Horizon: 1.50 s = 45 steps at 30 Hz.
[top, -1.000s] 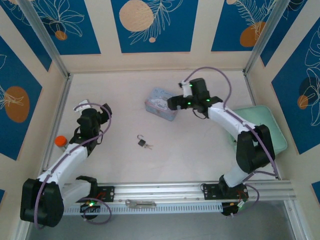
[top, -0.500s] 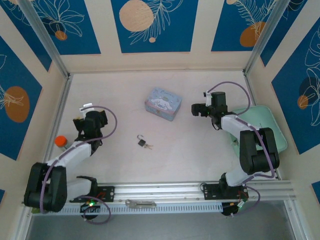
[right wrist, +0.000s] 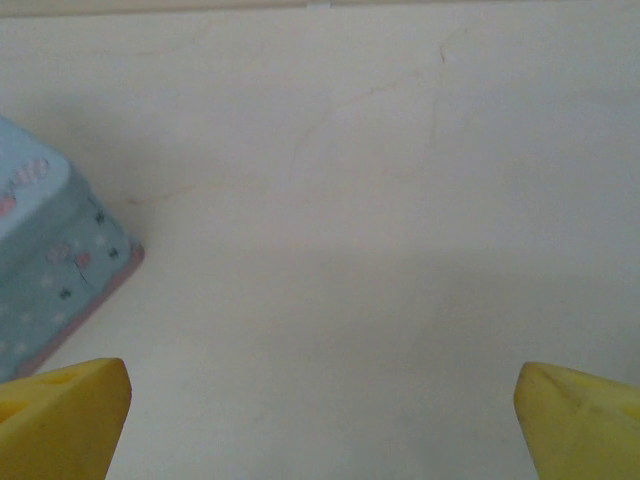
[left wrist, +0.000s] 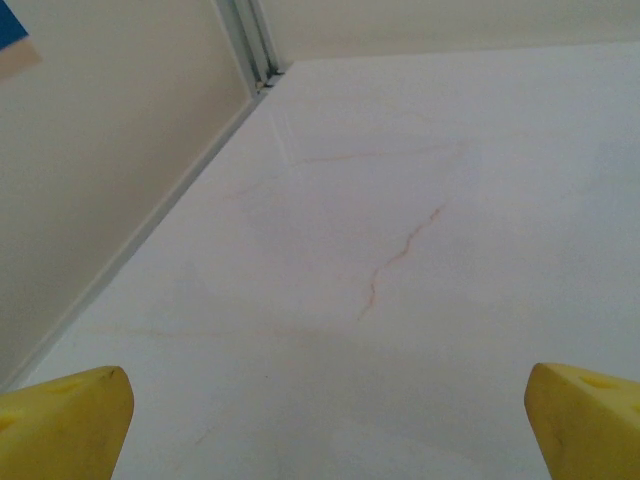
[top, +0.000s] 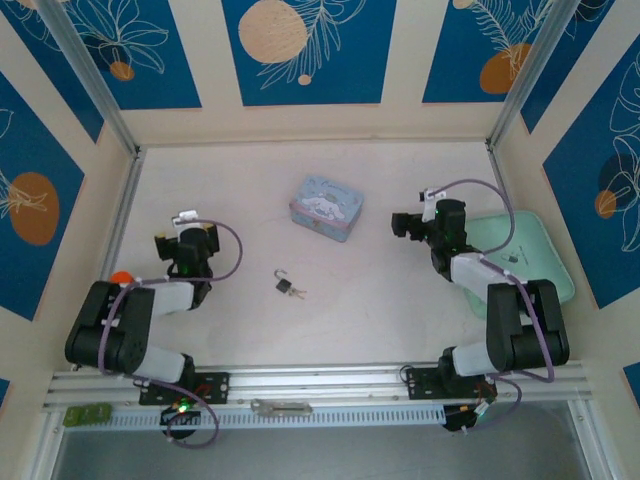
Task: Unlock the padlock with the key
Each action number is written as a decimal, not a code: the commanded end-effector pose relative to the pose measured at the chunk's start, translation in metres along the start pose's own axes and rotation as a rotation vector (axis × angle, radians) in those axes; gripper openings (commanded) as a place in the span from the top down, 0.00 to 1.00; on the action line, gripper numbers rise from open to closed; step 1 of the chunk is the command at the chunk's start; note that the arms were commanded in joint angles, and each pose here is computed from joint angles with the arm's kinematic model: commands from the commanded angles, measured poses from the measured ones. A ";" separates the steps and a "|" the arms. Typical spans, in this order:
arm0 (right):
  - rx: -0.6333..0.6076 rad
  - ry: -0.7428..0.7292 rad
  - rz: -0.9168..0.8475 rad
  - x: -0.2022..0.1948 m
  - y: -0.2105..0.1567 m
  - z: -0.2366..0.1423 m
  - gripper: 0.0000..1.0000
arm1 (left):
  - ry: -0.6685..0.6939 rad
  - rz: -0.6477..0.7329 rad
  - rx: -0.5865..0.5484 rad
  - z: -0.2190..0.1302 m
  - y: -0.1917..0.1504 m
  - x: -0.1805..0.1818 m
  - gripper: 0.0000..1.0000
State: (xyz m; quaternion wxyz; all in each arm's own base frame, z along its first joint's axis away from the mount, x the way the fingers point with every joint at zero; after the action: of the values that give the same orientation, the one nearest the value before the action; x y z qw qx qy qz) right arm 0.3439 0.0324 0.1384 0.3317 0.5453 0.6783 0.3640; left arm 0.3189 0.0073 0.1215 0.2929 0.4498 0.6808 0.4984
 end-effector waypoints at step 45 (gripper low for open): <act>-0.165 -0.032 0.044 -0.015 -0.022 0.007 0.01 | -0.290 0.062 -0.095 0.000 -0.005 -0.031 0.00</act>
State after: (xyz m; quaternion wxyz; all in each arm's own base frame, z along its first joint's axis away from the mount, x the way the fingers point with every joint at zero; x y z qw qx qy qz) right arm 0.3386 0.0152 0.1085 0.3707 0.5439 0.6352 0.4041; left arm 0.3246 -0.0212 0.1089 0.3859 0.5258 0.6010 0.4620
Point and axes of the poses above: each hand's point on the last joint's axis, 136 mm out from that joint toward the fingers, its own z axis out along the fingers, its own x axis along the line the jaws close on, y = z × x, the point moved 6 cm from there along -z, back along the fingers, and after that the axes turned 9 degrees about -z, right-handed, at the moved point
